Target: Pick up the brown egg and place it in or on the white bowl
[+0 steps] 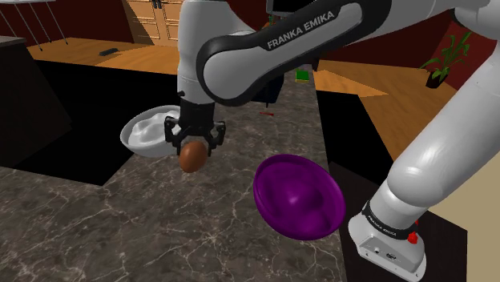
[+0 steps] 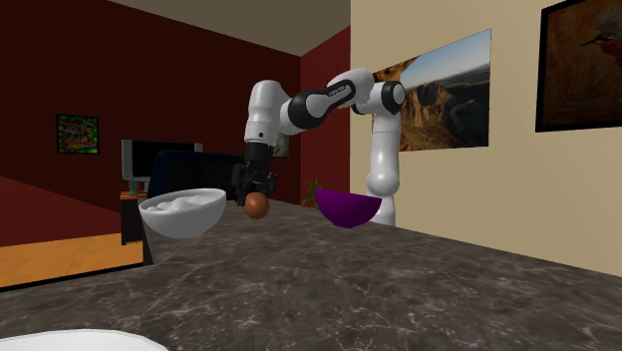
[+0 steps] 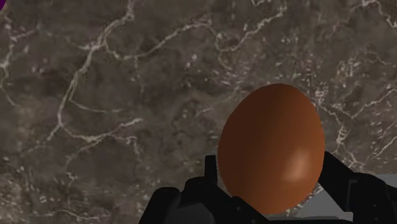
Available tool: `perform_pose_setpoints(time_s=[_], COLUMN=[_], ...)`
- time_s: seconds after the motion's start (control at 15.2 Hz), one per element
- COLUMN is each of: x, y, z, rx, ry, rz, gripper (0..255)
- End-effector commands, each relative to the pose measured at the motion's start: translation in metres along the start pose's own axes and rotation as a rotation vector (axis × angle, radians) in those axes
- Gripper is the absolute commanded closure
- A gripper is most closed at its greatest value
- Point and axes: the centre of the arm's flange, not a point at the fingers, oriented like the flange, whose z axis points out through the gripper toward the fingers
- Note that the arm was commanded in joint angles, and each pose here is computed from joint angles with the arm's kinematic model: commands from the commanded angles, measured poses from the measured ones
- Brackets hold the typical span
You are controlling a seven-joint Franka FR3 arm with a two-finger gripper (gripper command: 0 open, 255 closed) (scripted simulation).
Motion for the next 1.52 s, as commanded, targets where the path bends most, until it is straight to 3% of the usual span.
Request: perform_pose_setpoints(time_s=[0.0,1.45], x=[0.001,0.000], y=[-0.002,-0.024], z=[-0.011,-0.125], rx=[0.000,0.000], ry=[0.000,0.000], rz=[0.000,0.000], gripper=[255,255])
